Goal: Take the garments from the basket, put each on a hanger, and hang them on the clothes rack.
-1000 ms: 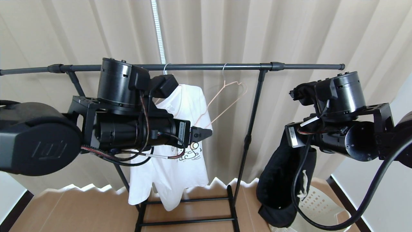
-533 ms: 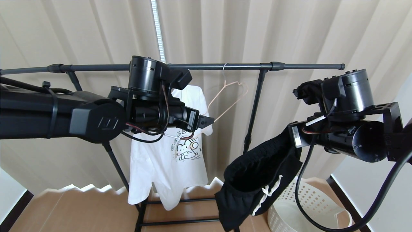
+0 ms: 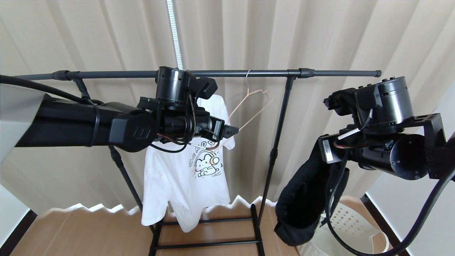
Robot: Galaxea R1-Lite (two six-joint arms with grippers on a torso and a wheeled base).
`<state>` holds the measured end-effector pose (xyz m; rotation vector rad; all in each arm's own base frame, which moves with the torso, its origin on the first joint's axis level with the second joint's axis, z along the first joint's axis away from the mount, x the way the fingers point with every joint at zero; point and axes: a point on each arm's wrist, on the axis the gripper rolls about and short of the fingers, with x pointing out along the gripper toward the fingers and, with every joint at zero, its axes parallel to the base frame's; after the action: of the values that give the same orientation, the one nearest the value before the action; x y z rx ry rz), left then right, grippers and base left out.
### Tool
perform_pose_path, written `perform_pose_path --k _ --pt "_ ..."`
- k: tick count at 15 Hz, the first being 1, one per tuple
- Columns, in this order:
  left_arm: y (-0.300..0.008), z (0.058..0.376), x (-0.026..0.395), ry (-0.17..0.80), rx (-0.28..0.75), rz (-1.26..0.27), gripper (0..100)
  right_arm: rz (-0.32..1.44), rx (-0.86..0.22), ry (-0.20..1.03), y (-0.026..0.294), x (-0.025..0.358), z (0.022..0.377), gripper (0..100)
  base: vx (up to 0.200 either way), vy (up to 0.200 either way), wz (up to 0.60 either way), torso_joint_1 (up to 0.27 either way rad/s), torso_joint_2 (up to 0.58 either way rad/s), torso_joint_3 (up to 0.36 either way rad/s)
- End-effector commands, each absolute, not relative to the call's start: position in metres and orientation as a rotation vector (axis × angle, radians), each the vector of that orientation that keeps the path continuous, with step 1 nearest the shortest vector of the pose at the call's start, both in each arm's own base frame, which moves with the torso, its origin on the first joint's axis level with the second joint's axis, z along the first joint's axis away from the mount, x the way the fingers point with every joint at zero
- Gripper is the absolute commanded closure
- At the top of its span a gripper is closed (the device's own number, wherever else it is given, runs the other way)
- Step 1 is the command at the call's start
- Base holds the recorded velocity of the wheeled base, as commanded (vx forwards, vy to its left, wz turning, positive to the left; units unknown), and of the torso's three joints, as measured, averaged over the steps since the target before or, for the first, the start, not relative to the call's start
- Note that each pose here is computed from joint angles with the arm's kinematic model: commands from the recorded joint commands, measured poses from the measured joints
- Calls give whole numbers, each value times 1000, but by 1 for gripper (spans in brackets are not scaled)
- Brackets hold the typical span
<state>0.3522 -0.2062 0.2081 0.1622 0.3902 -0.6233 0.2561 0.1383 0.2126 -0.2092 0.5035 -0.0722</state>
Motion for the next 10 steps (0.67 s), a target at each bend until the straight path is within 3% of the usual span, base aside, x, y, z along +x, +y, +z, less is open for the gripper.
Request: perform_pose_path --k 1,6,10 --pt "-212 199 365 396 162 -618 0 -71 -209 502 138 256 213 100 0 0 0 0 0 0" --pt "-226 198 396 342 158 -613 0 -71 -201 491 137 254 217 100 0 0 0 0 0 0" --pt "-233 178 418 340 191 -608 0 -69 -205 490 137 253 217 100 0 0 0 0 0 0"
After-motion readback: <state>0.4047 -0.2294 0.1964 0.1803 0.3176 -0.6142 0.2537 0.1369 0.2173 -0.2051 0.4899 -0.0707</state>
